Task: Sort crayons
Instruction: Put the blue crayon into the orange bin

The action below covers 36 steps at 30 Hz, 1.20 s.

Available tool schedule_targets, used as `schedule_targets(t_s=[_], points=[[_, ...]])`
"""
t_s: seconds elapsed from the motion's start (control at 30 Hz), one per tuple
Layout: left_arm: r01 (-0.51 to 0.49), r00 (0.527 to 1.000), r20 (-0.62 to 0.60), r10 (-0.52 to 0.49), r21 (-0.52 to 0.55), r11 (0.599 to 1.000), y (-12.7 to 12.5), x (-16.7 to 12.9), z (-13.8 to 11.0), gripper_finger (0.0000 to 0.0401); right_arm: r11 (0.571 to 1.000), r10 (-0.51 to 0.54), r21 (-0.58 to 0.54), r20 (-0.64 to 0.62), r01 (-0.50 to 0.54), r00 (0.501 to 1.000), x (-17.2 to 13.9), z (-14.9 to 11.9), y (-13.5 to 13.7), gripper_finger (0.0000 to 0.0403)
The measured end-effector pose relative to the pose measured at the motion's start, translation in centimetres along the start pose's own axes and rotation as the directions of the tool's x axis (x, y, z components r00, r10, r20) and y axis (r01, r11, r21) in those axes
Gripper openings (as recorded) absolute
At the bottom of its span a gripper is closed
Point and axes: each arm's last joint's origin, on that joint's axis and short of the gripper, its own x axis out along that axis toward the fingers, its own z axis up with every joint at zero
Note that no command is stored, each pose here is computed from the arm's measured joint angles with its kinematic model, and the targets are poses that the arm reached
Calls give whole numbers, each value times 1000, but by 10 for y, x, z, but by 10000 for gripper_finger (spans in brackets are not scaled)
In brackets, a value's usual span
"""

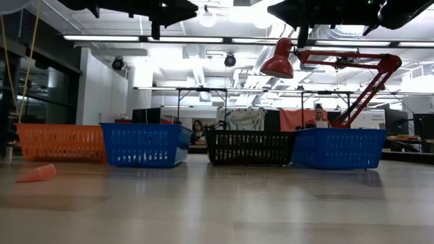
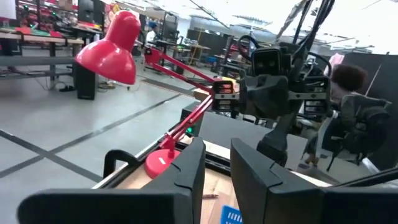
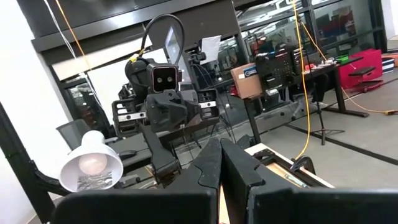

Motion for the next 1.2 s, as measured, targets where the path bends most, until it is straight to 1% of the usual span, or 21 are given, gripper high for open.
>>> schedule_targets(t_s=[0.27,0.4,0.47,0.53,0.6,0.67,0.73,0.8,0.87,0.9,0.97,1.0,1.07,1.1,1.13,1.17,1.2], points=[[9,1000,-24,-9,7,1000,4,0,-1,65,1000,-5,3,2,5,1000,7,-6,-3,0],[6,997,-80,0,77,997,5,0,-7,65,1000,-1,12,-7,1,1000,14,-14,-5,0],[0,995,-103,10,96,995,6,0,-9,65,1000,7,15,-2,-7,1000,18,-17,-4,0],[-50,988,-143,63,87,995,12,0,-8,65,999,13,33,8,-13,1000,20,-19,-5,0],[-155,962,-214,167,72,985,26,0,1,65,998,13,55,8,-14,1000,22,-21,-6,0],[-277,909,-300,289,83,957,48,2,11,65,998,2,59,-2,-1,1000,24,-23,-8,0],[-397,825,-399,401,98,913,76,1,17,65,998,-17,55,-17,18,1000,27,-22,-10,0],[-514,738,-464,490,83,853,105,2,23,65,999,-30,42,-18,31,999,31,-17,-12,0],[-622,627,-550,552,73,779,135,1,20,65,999,-44,24,-29,45,999,35,-13,-13,0],[-668,561,-603,567,75,740,148,-2,14,65,999,-52,11,-36,53,998,36,-11,-14,0],[-736,420,-715,559,92,671,170,-7,-7,65,998,-67,4,-51,68,996,39,-6,-16,0],[-758,362,-757,544,101,644,178,-9,-16,65,997,-75,3,-61,76,995,40,-4,-16,0],[-794,266,-819,508,113,598,190,-9,-33,65,996,-91,3,-82,92,992,41,-2,-18,0],[-807,224,-843,489,121,578,195,-9,-42,65,995,-98,3,-89,99,991,41,-1,-19,0],[-817,194,-859,474,126,562,199,-8,-50,65,995,-104,3,-95,104,990,41,-1,-20,0],[-823,175,-867,466,131,553,203,-6,-57,65,994,-106,3,-95,107,990,42,-1,-21,0],[-827,167,-868,468,135,546,207,-3,-62,65,994,-109,2,-95,110,990,41,0,-21,0]])
